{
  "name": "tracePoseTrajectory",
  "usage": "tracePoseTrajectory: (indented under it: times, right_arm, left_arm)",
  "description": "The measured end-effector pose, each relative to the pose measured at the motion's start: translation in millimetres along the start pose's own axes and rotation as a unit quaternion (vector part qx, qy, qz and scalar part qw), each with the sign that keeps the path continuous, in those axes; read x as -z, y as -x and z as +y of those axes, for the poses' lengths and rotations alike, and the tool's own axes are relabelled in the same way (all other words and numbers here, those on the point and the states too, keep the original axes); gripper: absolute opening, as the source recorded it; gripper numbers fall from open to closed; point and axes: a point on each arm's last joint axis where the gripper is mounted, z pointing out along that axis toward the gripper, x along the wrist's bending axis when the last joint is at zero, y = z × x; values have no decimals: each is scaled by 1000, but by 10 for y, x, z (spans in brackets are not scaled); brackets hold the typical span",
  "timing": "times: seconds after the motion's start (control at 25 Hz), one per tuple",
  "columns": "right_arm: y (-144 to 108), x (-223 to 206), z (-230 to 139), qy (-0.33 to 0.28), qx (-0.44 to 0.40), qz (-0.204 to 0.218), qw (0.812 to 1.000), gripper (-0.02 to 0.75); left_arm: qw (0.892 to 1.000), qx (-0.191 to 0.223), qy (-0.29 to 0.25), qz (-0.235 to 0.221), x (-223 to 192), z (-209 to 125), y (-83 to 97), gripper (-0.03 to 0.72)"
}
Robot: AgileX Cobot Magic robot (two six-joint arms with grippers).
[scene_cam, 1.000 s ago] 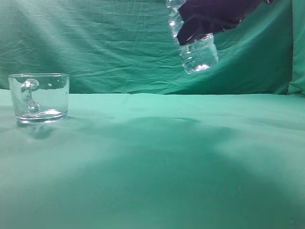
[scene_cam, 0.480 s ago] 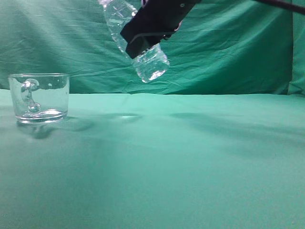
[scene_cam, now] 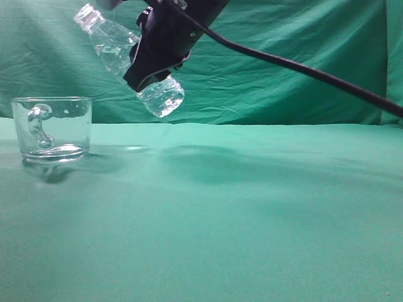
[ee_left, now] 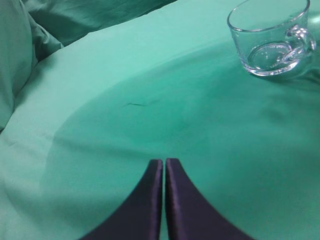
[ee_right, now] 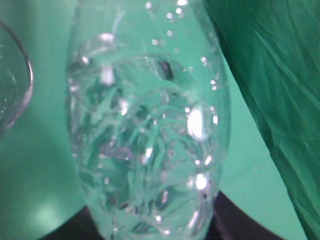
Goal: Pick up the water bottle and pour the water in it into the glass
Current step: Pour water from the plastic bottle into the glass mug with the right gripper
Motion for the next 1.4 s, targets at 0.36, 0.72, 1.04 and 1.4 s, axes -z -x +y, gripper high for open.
tracePoseTrajectory:
  times: [0.36, 0.72, 1.04, 1.4]
  right_arm:
    - [64, -106, 108, 4, 135, -23, 991, 262]
    - [86, -105, 105, -3, 224, -32, 974, 262]
    - [108, -103, 93, -16, 284, -43, 958, 262]
    - [116, -101, 96, -23, 325, -51, 944, 262]
  left_arm:
    - [1000, 0, 0, 0, 0, 0, 0, 0]
    - [1000, 0, 0, 0, 0, 0, 0, 0]
    - [1000, 0, 0, 0, 0, 0, 0, 0]
    - [1000, 0, 0, 0, 0, 0, 0, 0]
